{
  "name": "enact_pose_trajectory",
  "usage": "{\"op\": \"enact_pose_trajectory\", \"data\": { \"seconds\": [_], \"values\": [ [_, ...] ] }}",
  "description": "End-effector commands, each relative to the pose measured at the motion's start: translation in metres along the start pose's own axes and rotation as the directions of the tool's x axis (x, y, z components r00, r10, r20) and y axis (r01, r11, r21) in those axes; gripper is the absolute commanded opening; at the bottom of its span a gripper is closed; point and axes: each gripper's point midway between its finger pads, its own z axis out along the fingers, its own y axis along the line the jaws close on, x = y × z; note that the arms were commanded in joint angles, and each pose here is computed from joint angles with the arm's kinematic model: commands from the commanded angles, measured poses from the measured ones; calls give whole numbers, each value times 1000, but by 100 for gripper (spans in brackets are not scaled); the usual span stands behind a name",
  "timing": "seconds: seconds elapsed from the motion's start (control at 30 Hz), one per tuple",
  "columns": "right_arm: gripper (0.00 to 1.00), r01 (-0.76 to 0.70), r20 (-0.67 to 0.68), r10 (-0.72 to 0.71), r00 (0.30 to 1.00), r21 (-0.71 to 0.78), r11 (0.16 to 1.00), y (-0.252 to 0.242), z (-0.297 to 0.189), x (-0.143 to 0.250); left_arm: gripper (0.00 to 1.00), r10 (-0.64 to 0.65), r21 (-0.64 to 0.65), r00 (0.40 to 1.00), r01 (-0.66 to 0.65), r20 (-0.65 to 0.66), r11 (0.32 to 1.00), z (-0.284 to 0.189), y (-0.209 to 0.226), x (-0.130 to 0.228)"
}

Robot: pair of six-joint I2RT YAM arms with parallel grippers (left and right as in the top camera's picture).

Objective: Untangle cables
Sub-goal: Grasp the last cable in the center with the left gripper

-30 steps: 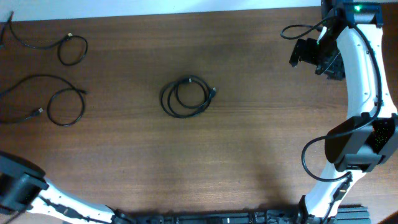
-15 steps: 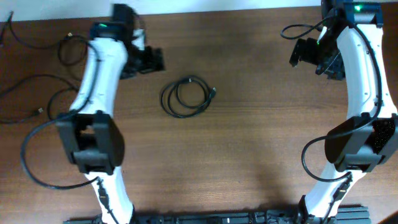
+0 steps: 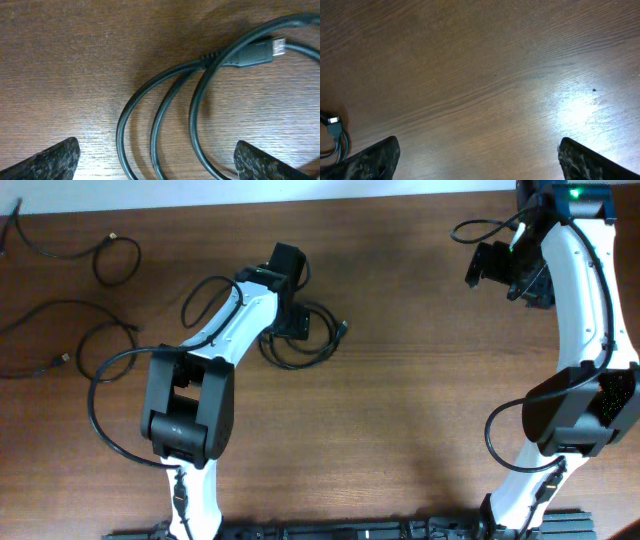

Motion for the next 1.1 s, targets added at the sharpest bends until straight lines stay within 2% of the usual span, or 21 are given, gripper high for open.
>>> {"op": "enact_pose_trajectory", "data": {
  "seconds": [0.0, 0.13, 0.4, 0.5, 0.6, 0.67, 0.77, 0.87, 0.97, 1.0, 1.03, 1.07],
  "values": [
    [99, 5, 7, -5, 1000, 0, 1000, -1, -4, 1, 99, -24, -29, 1000, 23, -13, 999, 11, 8, 5],
    [98, 5, 7, -5, 1000, 0, 1000, -1, -4, 1, 99, -62, -28, 998, 61, -26, 998, 23, 23, 10],
    [98, 5, 7, -5, 1000, 0, 1000, -1, -4, 1, 100, -62, 2, 997, 62, -49, 998, 31, 18, 17],
    [98, 5, 7, -5, 1000, 0, 1000, -1, -4, 1, 89, -60, 14, 996, 61, -73, 998, 37, 16, 25],
    [98, 5, 7, -5, 1000, 0, 1000, -1, -4, 1, 84, -64, 15, 994, 66, -92, 998, 45, 18, 36],
    [98, 5, 7, -5, 1000, 0, 1000, -1, -4, 1, 65, -64, 74, 992, 72, -108, 995, 45, 8, 38],
    [98, 5, 7, -5, 1000, 0, 1000, -1, -4, 1, 61, -67, 72, 992, 76, -111, 995, 45, 10, 39],
    [98, 5, 7, -5, 1000, 0, 1000, -1, -4, 1, 53, -68, 67, 990, 77, -124, 995, 48, 12, 44],
    [98, 5, 7, -5, 1000, 0, 1000, -1, -4, 1, 24, -73, 70, 991, 82, -112, 994, 49, 12, 41],
    [98, 5, 7, -5, 1000, 0, 1000, -1, -4, 1, 8, -75, 71, 992, 82, -105, 994, 49, 12, 39],
    [98, 5, 7, -5, 1000, 0, 1000, -1, -4, 1, 0, -77, 71, 992, 84, -103, 994, 49, 13, 38],
    [98, 5, 7, -5, 1000, 0, 1000, -1, -4, 1, 0, -77, 71, 992, 84, -103, 994, 49, 13, 38]
  ]
}}
